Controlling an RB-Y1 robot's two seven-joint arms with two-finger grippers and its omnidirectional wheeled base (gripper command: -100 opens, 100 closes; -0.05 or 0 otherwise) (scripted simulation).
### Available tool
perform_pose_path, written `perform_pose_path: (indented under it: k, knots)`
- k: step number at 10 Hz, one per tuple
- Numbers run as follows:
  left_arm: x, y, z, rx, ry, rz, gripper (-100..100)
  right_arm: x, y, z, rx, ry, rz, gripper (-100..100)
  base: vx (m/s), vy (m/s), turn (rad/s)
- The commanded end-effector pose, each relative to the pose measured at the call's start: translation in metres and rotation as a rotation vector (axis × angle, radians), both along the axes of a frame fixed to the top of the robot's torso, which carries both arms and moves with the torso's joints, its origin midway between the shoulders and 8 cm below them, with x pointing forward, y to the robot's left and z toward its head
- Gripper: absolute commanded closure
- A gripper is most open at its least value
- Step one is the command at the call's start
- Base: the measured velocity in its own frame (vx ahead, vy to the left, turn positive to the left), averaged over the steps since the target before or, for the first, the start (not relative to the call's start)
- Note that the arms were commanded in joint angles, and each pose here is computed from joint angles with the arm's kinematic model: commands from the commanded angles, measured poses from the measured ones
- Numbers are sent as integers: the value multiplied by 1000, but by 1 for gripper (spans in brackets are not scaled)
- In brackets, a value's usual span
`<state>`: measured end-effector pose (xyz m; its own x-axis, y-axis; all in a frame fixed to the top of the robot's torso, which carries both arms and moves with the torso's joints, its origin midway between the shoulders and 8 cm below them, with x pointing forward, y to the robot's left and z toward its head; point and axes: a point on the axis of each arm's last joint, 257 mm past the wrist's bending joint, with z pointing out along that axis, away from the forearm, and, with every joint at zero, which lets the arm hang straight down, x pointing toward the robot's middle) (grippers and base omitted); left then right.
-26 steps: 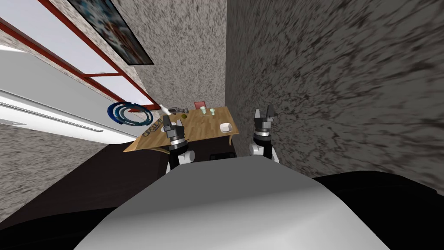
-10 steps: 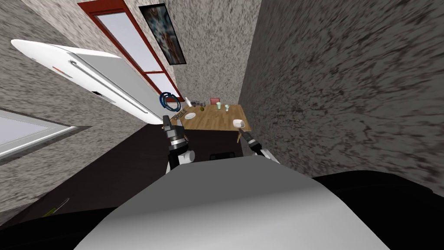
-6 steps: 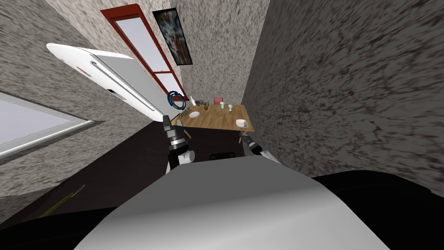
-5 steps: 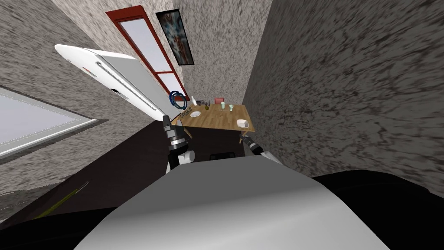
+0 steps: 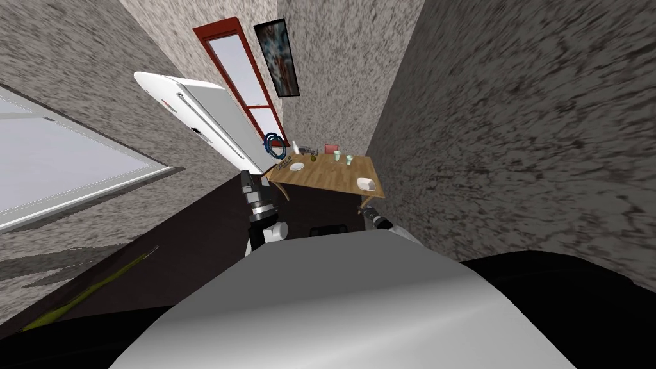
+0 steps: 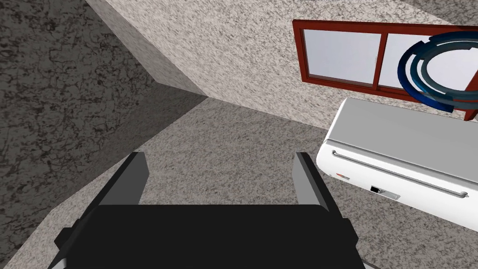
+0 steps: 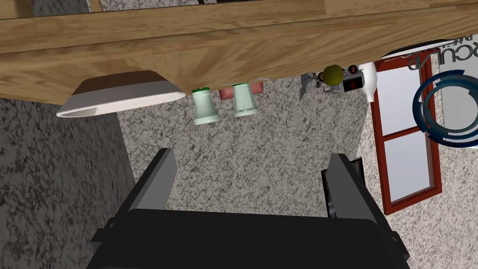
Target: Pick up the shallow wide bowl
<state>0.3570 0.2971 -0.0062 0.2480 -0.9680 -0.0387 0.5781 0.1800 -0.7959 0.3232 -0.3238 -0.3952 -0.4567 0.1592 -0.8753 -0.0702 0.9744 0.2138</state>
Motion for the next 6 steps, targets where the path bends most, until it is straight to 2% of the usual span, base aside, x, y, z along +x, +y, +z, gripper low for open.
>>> perform_pose_path:
  k: [1, 2, 3, 4, 5, 6]
  knots:
    - [0, 0, 0, 0, 0, 0, 0, -14, -20, -21, -102, 50, 17, -100, 22, 29, 144]
    - [0, 0, 0, 0, 0, 0, 0, -25, -36, -34, -177, 87, 26, -100, 37, 31, 290]
    - [0, 0, 0, 0, 0, 0, 0, -26, -37, -36, -193, 91, 34, -100, 33, 13, 87]
    - [0, 0, 0, 0, 0, 0, 0, -38, -56, -48, -273, 129, 47, -100, 40, 19, 161]
    - [0, 0, 0, 0, 0, 0, 0, -38, -56, -48, -279, 129, 51, -100, 37, 8, 81]
    - [0, 0, 0, 0, 0, 0, 0, -49, -74, -59, -361, 166, 67, -100, 48, 5, 168]
